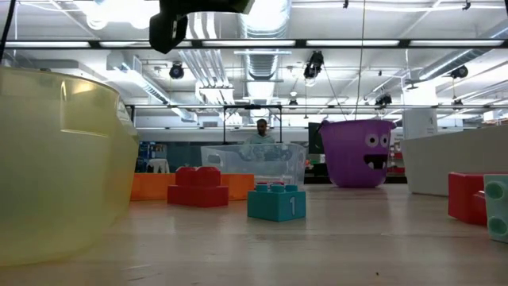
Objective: Pick & Place Toys
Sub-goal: Put the green game piece into the yellow bin
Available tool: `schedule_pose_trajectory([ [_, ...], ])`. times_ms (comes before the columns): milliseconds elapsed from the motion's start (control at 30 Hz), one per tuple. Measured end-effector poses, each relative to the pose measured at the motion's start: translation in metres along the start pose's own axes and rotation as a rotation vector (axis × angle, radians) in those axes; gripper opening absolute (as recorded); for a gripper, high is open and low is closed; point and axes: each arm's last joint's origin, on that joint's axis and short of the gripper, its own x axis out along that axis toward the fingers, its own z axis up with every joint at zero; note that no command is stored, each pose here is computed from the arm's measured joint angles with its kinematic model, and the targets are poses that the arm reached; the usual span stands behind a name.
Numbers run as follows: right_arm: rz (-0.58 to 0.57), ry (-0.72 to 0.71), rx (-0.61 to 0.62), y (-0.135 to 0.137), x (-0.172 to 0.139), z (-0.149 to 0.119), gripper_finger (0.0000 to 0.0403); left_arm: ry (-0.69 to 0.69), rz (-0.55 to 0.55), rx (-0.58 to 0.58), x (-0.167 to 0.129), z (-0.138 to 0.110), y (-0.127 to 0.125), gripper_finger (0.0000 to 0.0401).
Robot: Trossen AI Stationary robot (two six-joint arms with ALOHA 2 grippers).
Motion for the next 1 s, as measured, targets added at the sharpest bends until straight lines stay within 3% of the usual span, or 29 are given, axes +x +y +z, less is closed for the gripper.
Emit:
schedule_pose_trajectory([
  [333,-0.004,-0.008,-0.01,0.0,0.0,0.001,0.0135,0.008,-0.013,0.028,0.0,0.0,0.0,0.0094],
  [467,0.038,-0.023,0.024,0.001,-0.001,0.004,0.02,0.018,-0.016,0.067,0.0,-0.001,0.0,0.0074],
  [667,0.068,-0.013,0.025,0.002,-0.001,0.003,0.0285,0.017,-0.012,0.075,0.001,-0.001,0.0,0.0075],
  [867,0.063,-0.004,0.063,0.002,-0.001,0.002,0.0318,0.046,0.014,0.099,-0.003,-0.001,0.003,0.0075],
  [1000,0.061,0.004,0.213,0.002,-0.001,0.001,0.0322,0.099,0.044,0.123,-0.014,0.002,0.007,0.0075],
])
